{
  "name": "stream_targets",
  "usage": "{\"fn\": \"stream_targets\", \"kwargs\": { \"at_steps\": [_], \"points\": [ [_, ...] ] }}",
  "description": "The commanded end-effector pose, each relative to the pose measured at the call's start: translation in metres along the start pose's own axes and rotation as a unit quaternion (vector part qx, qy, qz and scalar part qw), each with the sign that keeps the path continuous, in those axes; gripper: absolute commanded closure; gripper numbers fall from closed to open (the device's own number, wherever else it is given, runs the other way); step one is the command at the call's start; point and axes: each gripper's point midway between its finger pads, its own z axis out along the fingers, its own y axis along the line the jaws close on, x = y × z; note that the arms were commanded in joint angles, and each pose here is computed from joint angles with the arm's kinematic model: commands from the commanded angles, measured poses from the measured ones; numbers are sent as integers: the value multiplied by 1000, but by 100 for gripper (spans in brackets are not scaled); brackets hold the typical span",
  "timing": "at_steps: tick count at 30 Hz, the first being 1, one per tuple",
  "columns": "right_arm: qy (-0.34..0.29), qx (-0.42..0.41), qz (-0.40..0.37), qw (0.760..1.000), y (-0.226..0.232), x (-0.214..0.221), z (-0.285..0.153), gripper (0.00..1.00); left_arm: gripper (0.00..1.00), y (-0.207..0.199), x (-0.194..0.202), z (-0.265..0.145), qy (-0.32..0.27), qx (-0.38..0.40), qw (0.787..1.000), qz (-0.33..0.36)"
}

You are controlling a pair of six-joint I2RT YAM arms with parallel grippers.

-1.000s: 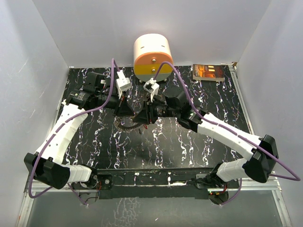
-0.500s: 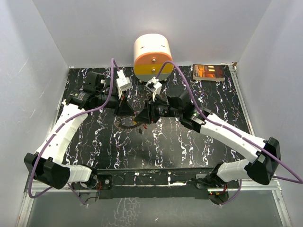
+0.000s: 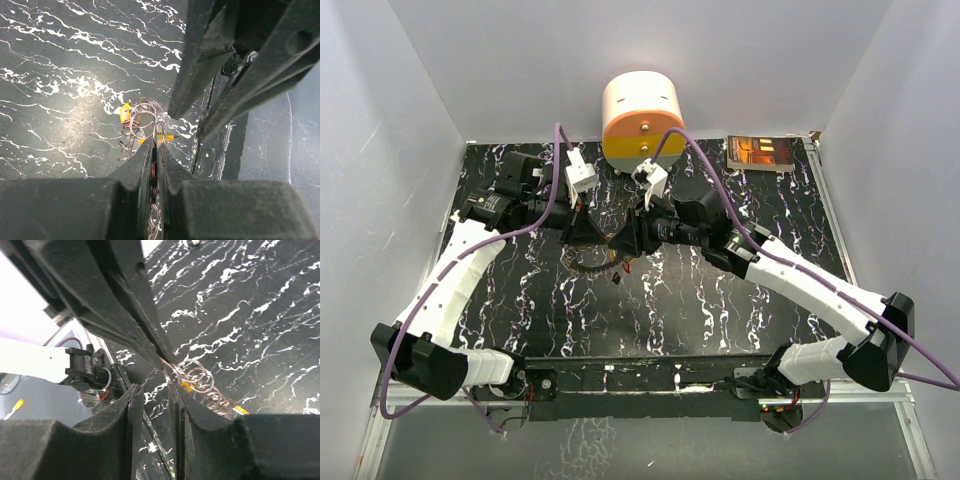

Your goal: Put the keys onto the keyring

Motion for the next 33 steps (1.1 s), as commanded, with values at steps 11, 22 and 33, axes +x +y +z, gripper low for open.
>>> {"fn": "stream_targets", "kwargs": {
  "at_steps": [11,22,33],
  "points": [
    [-34,32,-54,997,-9,-29,5,65,100,-18,-21,-9,-31,22,999,34],
    [-36,17,-51,998,-3,-32,10,65,100,-19,-21,-10,-31,21,999,37],
    [-37,-5,-48,998,4,-33,11,77,100,-17,-19,-8,-29,23,999,34]
  ]
}}
